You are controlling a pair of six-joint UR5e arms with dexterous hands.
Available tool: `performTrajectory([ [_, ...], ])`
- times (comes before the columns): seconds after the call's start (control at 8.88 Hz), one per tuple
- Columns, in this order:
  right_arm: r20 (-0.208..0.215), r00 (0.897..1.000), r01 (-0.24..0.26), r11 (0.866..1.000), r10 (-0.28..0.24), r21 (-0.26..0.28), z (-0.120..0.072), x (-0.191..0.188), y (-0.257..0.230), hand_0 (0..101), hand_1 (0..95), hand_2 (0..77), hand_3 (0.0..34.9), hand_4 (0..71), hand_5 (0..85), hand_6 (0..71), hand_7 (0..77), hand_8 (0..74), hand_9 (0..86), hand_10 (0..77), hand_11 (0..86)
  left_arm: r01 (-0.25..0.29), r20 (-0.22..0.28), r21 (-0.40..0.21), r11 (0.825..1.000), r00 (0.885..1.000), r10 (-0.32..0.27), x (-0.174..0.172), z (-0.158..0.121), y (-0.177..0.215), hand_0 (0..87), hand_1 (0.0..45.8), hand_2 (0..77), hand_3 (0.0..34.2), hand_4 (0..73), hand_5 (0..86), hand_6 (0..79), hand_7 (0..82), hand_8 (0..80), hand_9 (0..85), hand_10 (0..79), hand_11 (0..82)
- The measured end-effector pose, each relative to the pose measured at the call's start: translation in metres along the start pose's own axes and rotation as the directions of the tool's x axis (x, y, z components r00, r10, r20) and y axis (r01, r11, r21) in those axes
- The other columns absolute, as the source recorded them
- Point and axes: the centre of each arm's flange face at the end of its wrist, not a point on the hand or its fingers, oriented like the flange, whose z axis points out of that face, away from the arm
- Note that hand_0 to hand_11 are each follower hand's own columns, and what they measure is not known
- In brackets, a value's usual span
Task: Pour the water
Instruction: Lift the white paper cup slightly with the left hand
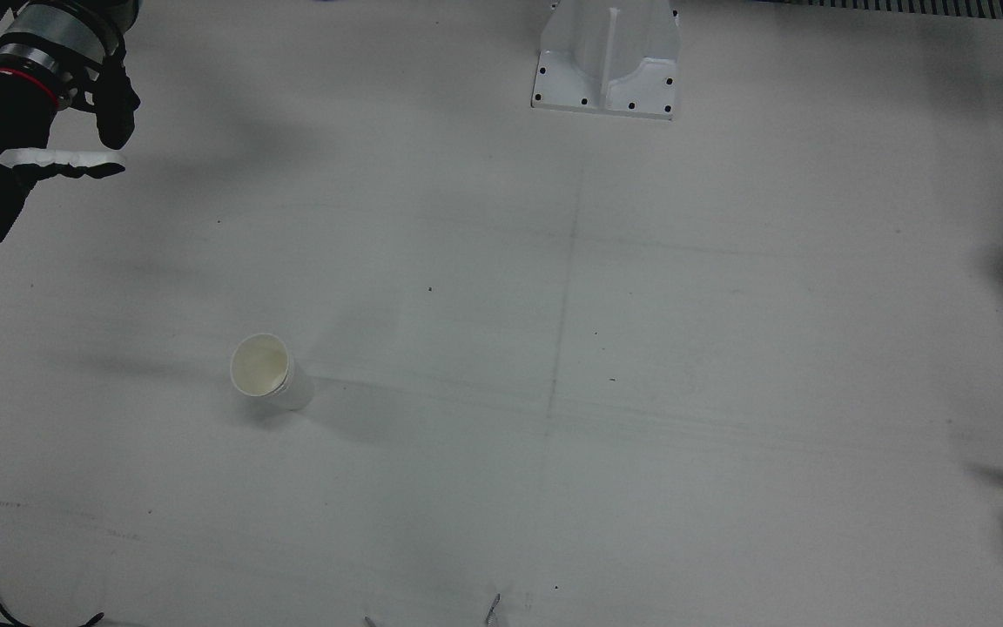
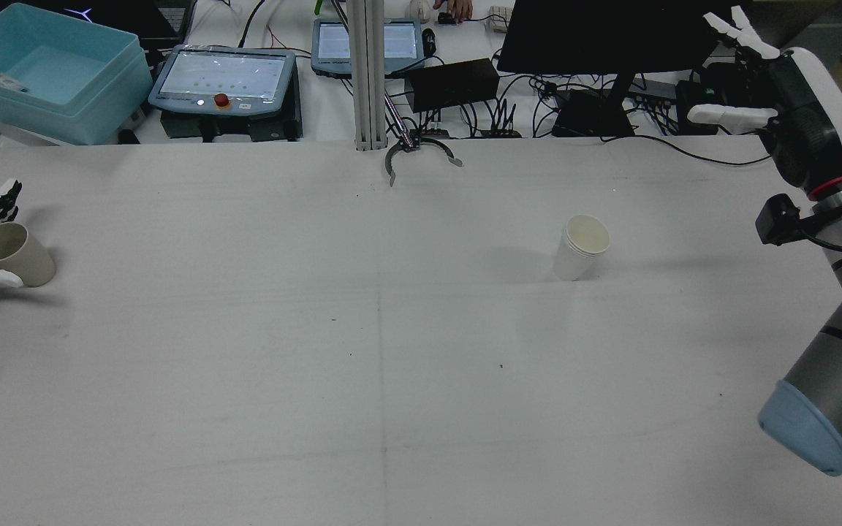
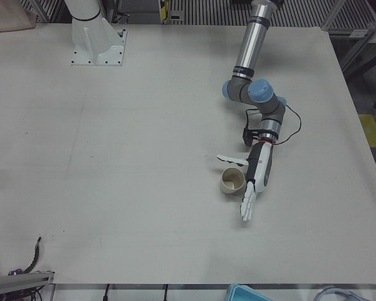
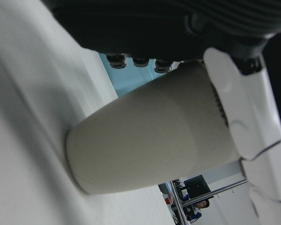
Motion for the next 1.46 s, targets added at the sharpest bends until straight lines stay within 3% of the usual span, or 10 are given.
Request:
performTrajectory([
  [0.34,-0.001,1.0,0.002,1.0,-0.002,0.001,-0.001,0.0,-0.001,43,8.7,3.8,0.1,6.5,1.1,2.7,3.8,0.5,0.5,0.5,1.1,0.036,0.012,-0.002,0.999,0.999,-0.036,-0.005,0.013,0.011,48.3,14.2,1.6,0.0,7.6,0.0,0.0,6.0,0.5,1.1,1.1,3.8],
  [0.68,-0.002,1.0,0.004,1.0,-0.004,0.003,-0.001,0.0,-0.002,43,7.6,3.8,0.1,6.5,1.1,2.7,3.8,0.5,0.5,0.5,1.1,0.047,0.05,-0.002,0.999,0.998,-0.047,-0.023,0.007,0.016,48.3,13.6,1.6,0.0,7.6,0.0,0.0,5.4,0.0,1.1,1.6,3.8],
  [0.79,-0.002,1.0,0.004,1.0,-0.004,0.003,-0.001,0.0,-0.002,43,7.6,3.8,0.1,6.5,1.1,2.7,3.8,0.5,0.5,0.5,1.1,0.057,0.056,0.005,0.998,0.997,-0.057,-0.024,0.006,0.016,51.7,19.6,8.7,0.0,7.6,0.0,0.0,6.0,0.5,1.1,1.6,4.9],
  [0.9,-0.002,1.0,0.003,1.0,-0.003,0.003,-0.001,0.0,-0.002,42,7.6,3.8,0.1,6.5,1.1,2.7,3.8,0.5,0.5,0.5,1.1,0.071,0.058,0.017,0.997,0.996,-0.072,-0.024,0.004,0.015,52.7,21.3,6.5,0.0,6.5,0.0,0.0,5.4,0.5,1.1,1.6,4.9],
  [1.24,-0.001,1.0,0.002,1.0,-0.002,0.002,-0.001,-0.001,-0.002,41,7.6,3.8,0.2,6.5,1.1,2.7,3.8,0.5,0.5,0.5,1.1,0.091,0.063,0.05,0.995,0.994,-0.094,-0.023,0.003,0.015,52.8,21.8,9.8,0.0,7.1,1.1,0.0,5.4,0.5,1.1,1.6,6.0],
  [1.35,0.0,1.0,0.001,1.0,-0.001,0.002,-0.001,-0.001,-0.002,41,7.6,3.8,0.1,6.5,1.1,2.7,3.8,0.5,0.5,0.5,1.1,0.095,0.065,0.062,0.994,0.993,-0.099,-0.023,0.003,0.016,52.6,19.1,9.8,0.0,14.2,25.1,0.0,2.2,0.5,1.1,1.6,6.0],
  [1.46,0.0,1.0,0.001,1.0,-0.001,0.002,-0.001,-0.002,-0.002,41,7.6,3.8,0.1,6.5,1.1,2.7,3.8,0.5,0.5,0.5,1.1,0.097,0.067,0.071,0.993,0.993,-0.102,-0.022,0.002,0.015,51.6,19.6,15.8,0.0,18.0,37.1,3.3,8.7,0.5,1.1,2.7,6.0],
])
